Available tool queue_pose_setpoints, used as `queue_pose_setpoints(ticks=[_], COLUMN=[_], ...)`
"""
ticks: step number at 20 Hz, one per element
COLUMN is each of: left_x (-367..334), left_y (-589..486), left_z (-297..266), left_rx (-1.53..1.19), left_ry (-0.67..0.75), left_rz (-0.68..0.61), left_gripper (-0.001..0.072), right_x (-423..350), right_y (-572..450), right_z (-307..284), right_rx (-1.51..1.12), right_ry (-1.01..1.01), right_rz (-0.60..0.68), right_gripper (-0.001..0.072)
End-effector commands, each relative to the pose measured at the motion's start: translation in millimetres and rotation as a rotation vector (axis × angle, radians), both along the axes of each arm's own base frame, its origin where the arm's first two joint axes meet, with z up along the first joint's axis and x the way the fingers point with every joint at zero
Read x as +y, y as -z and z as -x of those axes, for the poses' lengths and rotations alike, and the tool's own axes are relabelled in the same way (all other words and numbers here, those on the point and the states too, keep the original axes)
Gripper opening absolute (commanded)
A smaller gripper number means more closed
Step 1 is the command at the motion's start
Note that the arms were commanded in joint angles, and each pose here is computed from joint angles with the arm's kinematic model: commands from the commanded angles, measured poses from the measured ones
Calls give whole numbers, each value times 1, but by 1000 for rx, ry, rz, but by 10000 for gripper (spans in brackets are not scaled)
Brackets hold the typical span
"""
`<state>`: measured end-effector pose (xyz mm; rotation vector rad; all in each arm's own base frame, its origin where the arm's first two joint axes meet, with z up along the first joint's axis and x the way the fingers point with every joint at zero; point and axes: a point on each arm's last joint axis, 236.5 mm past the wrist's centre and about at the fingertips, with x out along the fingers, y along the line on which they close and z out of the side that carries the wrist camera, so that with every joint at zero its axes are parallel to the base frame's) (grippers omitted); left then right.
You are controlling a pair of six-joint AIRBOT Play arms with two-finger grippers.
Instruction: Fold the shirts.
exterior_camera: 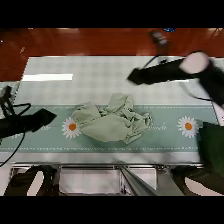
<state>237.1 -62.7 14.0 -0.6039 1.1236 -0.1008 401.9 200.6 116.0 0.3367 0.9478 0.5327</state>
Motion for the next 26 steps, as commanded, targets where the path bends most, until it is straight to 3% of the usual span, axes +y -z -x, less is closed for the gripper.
queue_pose_setpoints(ticks=[1,4,8,16,17,18,19,22,26], left_x=[-46,-59,-66,-93,-94,-96,-98,-104,-105], left_y=[25,65,72,113,112,109,102,82,78], left_z=[34,39,6,-12,-17,-22,-27,-37,-41], left_rx=[144,202,127,205,209,191,161,125,114], left_ry=[108,42,-48,-36,-34,-3,35,87,97], left_rz=[246,352,473,512,518,518,518,547,550], left_gripper=[507,507,508,506,440,87,19,19,19], right_x=[-150,-208,-183,-160,-155,-147,-134,-102,-80], right_y=[-7,69,143,170,173,179,184,195,203], right_z=[13,72,135,162,168,176,186,201,176], right_rx=[-5,167,367,452,473,504,542,581,519], right_ry=[340,539,533,475,456,433,402,315,349], right_rz=[19,-21,-141,-177,-174,-172,-179,-158,-153], right_gripper=[405,405,405,404,404,404,405,404,404])
